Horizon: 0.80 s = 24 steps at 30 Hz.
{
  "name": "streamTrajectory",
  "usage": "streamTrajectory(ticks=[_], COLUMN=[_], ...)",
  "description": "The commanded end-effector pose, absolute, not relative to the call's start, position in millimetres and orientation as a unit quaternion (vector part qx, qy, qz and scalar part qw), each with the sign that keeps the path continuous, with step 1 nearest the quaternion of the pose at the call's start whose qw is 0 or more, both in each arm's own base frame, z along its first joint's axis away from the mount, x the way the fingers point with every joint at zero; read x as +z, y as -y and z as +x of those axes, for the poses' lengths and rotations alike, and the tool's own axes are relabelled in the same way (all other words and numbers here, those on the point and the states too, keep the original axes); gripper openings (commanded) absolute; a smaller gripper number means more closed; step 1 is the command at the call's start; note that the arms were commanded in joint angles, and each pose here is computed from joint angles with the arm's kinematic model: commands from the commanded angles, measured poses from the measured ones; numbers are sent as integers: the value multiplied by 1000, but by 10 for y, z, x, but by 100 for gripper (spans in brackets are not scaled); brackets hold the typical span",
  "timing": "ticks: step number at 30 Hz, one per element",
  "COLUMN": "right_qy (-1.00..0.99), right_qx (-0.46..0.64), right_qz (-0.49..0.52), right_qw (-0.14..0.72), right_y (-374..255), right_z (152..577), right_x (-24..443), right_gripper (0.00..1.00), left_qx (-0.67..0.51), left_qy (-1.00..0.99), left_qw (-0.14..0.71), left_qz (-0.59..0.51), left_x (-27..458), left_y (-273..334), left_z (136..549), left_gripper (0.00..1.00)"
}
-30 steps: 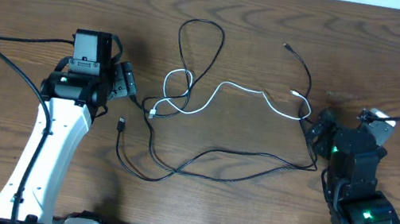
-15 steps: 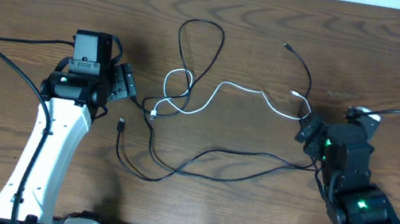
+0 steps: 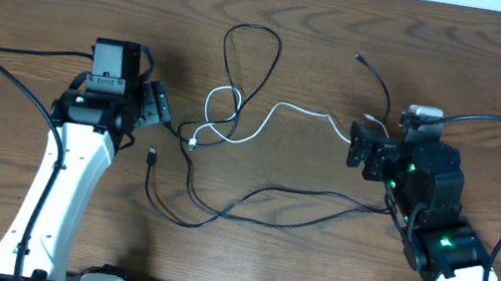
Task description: Untangle cables
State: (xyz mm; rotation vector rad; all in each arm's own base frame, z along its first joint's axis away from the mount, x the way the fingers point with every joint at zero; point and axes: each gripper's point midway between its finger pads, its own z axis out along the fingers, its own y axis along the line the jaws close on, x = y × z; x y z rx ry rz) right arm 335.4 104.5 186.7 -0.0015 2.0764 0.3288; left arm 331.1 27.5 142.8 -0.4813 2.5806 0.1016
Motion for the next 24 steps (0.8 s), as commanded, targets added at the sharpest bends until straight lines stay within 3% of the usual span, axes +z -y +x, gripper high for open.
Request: streamTrajectory(ticks=[1,8,24], right_qy=[-856,-855,-880], right_qx=[133,176,175], right_qz=[-35,-62,-155], right_qw=[498,485,414], right_y=[-1099,-1336,-1650], right_z=[3396,3527,3661], right_x=[1864,1713,876], right_gripper=[99,99,96], left_qx=[38,38,38], left_qy=[-947,-947,-947], left_qw=[265,265,265], left_qz=[-180,-180,-180], left_x=[1518,1518,1518], left_y=[-290,-290,-289], left_z=[3365,3365,3365], left_gripper=[91,91,92])
